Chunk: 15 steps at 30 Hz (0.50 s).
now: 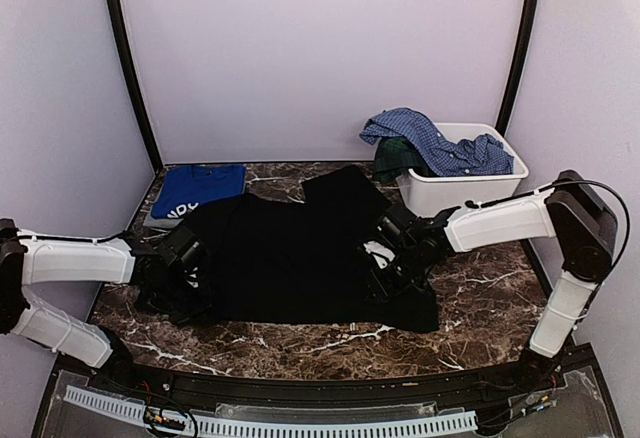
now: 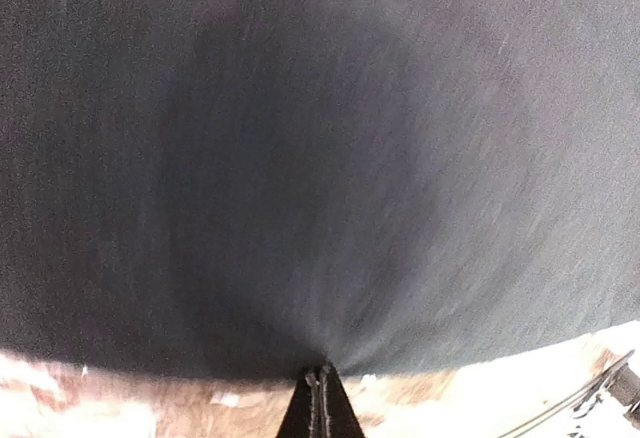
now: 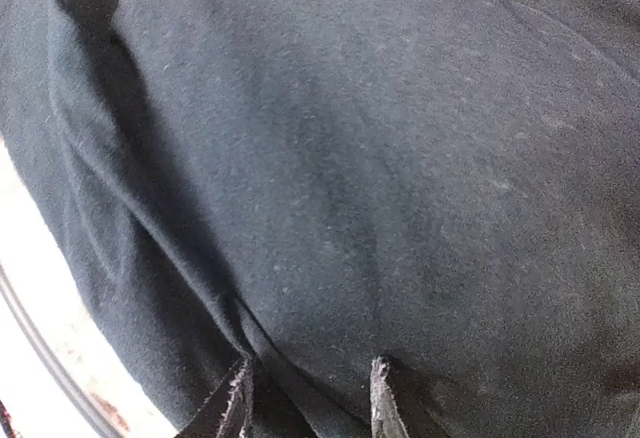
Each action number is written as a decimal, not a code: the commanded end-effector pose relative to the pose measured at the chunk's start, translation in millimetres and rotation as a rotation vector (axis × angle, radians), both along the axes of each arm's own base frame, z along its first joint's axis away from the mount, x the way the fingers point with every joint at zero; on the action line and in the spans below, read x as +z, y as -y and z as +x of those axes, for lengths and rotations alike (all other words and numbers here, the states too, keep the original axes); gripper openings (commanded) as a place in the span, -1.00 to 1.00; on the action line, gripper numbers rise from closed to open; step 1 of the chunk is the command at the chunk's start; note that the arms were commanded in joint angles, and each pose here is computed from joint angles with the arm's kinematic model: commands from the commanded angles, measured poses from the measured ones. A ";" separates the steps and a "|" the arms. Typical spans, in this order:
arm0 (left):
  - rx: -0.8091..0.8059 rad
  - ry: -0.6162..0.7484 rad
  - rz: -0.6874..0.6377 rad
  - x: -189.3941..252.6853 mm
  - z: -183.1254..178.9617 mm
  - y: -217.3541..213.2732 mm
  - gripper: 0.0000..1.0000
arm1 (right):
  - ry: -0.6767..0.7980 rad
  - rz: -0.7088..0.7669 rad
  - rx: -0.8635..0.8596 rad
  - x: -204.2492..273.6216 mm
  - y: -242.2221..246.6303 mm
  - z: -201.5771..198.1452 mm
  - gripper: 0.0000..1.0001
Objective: Fold and stack the mixed laundry pile
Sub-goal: Move the 1/3-folded T-shirt to the center of the board.
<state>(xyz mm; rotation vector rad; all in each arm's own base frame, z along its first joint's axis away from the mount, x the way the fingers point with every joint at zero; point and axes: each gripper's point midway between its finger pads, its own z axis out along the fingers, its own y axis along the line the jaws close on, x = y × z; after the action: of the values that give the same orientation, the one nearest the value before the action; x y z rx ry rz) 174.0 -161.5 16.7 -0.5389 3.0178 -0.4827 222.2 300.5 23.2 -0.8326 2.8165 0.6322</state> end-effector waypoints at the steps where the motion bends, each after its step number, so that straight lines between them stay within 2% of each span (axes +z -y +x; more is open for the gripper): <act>1: 0.020 -0.108 0.044 -6.0 -42.6 -16.1 -1.00 | -0.217 -0.143 -0.033 -35.8 33.9 -73.7 -0.23; 4: 0.011 -0.099 0.023 -0.3 -47.8 -15.2 -1.00 | -0.234 -0.156 -0.060 -40.1 43.0 -86.3 -0.22; 9: -0.002 -0.063 0.022 17.9 -45.3 -16.0 -1.00 | -0.194 -0.218 -0.132 -35.8 63.2 -83.9 -0.16; 13: -0.008 0.039 0.047 42.3 -25.0 -17.0 -1.00 | -0.166 -0.219 -0.204 -25.0 76.2 -73.2 -0.09; 15: -0.016 0.134 0.088 66.8 -1.7 -17.0 -1.00 | -0.155 -0.213 -0.234 -19.8 81.4 -67.0 -0.08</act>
<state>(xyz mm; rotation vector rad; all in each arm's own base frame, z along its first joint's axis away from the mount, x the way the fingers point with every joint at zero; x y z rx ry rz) 144.2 -149.8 47.6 -0.5364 3.0221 -0.4587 169.4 279.4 24.5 -0.6522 2.9144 0.6742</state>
